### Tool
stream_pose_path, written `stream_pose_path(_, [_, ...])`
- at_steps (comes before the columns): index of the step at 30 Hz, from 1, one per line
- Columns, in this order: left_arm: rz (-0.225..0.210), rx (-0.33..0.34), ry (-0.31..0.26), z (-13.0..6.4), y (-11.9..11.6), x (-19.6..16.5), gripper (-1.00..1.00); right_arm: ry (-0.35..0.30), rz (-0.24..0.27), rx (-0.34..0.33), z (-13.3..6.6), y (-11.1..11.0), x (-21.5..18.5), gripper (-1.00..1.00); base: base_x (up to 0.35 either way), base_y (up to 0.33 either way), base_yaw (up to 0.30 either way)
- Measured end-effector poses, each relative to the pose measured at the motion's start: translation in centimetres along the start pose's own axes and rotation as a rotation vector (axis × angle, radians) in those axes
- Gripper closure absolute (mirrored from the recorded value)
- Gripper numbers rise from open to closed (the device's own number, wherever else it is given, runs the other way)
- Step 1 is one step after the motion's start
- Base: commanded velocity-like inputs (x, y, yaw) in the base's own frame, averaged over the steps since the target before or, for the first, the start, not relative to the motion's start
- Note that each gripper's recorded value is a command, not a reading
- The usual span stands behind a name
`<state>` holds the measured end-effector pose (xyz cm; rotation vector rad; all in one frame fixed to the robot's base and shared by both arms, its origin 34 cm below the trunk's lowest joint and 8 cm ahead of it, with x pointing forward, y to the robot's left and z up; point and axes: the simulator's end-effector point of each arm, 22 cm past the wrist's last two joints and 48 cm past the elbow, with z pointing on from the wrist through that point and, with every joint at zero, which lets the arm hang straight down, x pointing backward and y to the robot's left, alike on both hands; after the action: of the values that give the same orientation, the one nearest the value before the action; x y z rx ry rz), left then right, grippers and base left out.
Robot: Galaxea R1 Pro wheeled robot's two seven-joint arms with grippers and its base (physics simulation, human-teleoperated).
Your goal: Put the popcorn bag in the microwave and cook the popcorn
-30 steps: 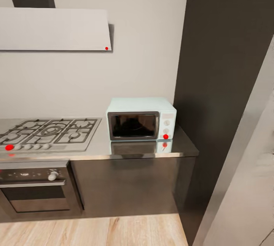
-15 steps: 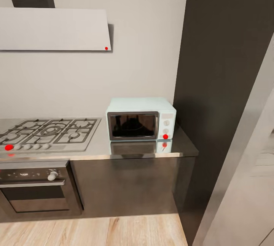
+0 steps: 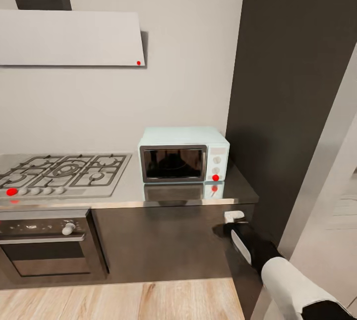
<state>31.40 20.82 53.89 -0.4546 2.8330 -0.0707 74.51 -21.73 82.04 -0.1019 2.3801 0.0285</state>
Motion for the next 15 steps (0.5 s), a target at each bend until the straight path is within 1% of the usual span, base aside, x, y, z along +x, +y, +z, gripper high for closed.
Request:
stream_pose_path(2, [0.002, 0.001, 0.0, 0.0, -0.1, 0.0, -1.0, -0.052, 0.003, 0.0, -0.6, -0.1, -4.2, -1.0, 0.0, 0.0, 0.0])
stream_pose_path(3, [0.002, 0.001, 0.0, 0.0, -0.1, 0.0, -1.0, -0.063, 0.006, -0.001, -0.8, -0.1, -5.0, -1.0, 0.0, 0.0, 0.0])
stream_pose_path(4, [0.002, 0.001, 0.0, 0.0, -0.1, 0.0, -1.0, -0.099, 0.021, -0.001, -1.4, -0.3, -7.8, -1.0, 0.0, 0.0, 0.0])
stream_pose_path(6, [0.002, 0.001, -0.001, 0.0, -0.1, 0.0, -1.0, -0.15, 0.036, 0.002, -2.3, -0.7, -11.5, -1.0, 0.0, 0.0, 0.0])
stream_pose_path(8, [0.002, 0.001, -0.001, 0.0, -0.1, 0.0, -1.0, -0.19, 0.041, 0.021, -3.1, -1.3, -14.2, -1.0, 0.0, 0.0, 0.0])
stream_pose_path(9, [0.001, 0.001, -0.001, 0.0, -0.1, 0.0, -1.0, -0.223, 0.046, 0.049, -3.8, -2.0, -16.1, -1.0, 0.0, 0.0, 0.0])
stream_pose_path(11, [0.001, 0.001, -0.002, 0.0, -0.1, 0.0, -1.0, -0.265, 0.052, 0.065, -4.6, -2.3, -17.9, -1.0, 0.0, 0.0, 0.0])
stream_pose_path(12, [0.002, 0.001, -0.003, 0.0, -0.1, 0.0, -1.0, -0.289, 0.055, 0.064, -4.9, -2.1, -18.7, -1.0, 0.0, 0.0, 0.0])
stream_pose_path(13, [0.003, 0.002, -0.003, 0.0, -0.1, 0.0, -1.0, -0.334, 0.076, 0.05, -5.3, -1.3, -19.8, -1.0, 0.0, 0.0, 0.0])
stream_pose_path(14, [0.003, 0.002, -0.003, 0.0, -0.1, 0.0, -1.0, -0.371, 0.097, 0.042, -5.5, -1.0, -20.6, -1.0, 0.0, 0.0, 0.0])
stream_pose_path(15, [0.004, 0.003, -0.003, 0.0, -0.1, 0.0, -1.0, -0.422, 0.118, 0.036, -6.0, -0.9, -21.7, -1.0, 0.0, 0.0, 0.0])
